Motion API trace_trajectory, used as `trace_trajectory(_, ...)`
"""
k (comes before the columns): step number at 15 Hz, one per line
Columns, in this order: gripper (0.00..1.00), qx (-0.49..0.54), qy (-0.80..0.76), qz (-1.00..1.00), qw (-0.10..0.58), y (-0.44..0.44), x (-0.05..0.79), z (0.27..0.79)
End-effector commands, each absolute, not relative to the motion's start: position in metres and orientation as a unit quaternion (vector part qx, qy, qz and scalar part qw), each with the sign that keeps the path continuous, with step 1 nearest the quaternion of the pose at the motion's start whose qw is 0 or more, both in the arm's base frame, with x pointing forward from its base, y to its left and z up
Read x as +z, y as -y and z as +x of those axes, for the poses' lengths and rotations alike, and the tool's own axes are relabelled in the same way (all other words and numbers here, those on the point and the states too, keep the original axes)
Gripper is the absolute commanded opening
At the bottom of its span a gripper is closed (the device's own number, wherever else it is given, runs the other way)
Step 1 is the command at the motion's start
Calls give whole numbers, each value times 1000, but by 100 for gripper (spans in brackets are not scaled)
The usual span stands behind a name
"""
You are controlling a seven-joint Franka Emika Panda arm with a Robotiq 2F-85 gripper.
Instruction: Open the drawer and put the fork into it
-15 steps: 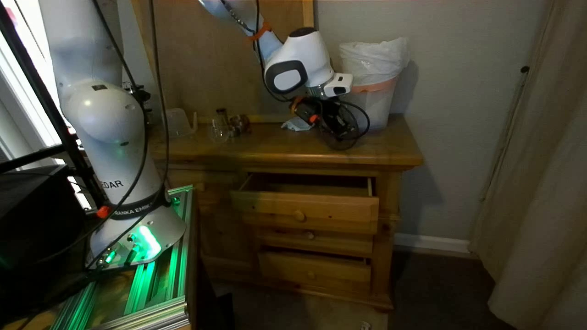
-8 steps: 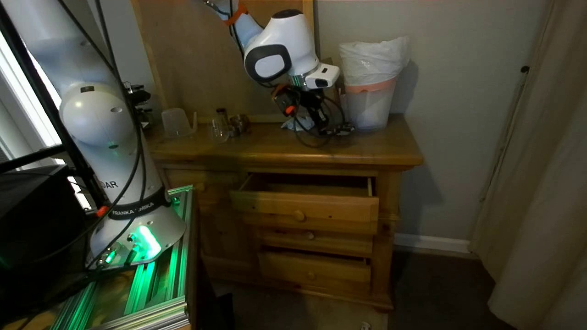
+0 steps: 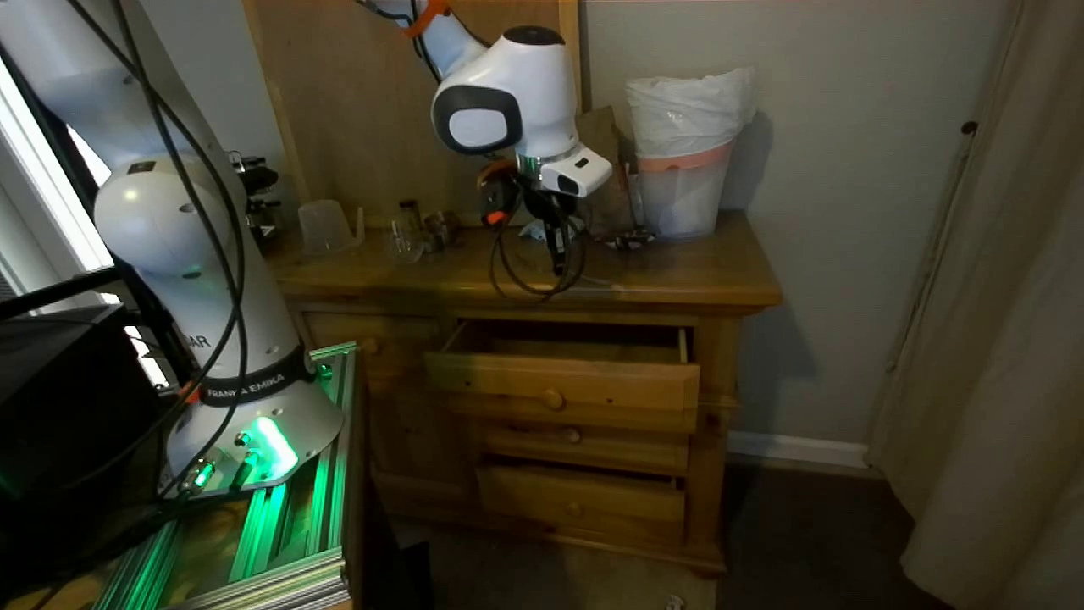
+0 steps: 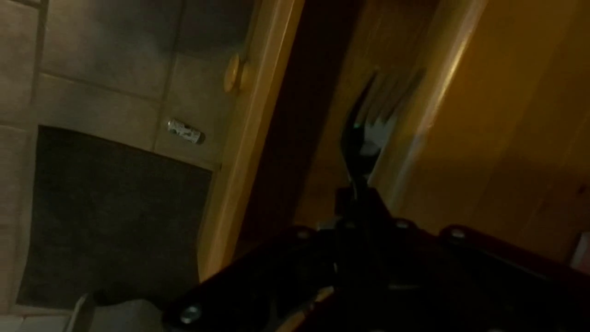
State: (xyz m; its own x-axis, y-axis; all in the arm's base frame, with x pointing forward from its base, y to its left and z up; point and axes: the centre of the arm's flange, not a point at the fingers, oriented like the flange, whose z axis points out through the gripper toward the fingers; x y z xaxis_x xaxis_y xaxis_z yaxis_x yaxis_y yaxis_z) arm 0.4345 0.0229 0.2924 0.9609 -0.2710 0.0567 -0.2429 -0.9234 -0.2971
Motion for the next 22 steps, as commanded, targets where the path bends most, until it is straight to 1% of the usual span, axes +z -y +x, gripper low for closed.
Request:
trace_trajectory(1, 2, -14, -171, -969, 177, -16, 284, 421)
trace_trajectory(7, 2, 18, -216, -946, 242, -9, 241, 426)
trace_trajectory(14, 2, 2, -207, -938, 279, -8, 187, 443)
trace_trajectory(19, 2, -9, -202, -937, 286, -6, 155, 457)
trace_trajectory(22, 2, -27, -202, -939, 278, -3, 136, 465)
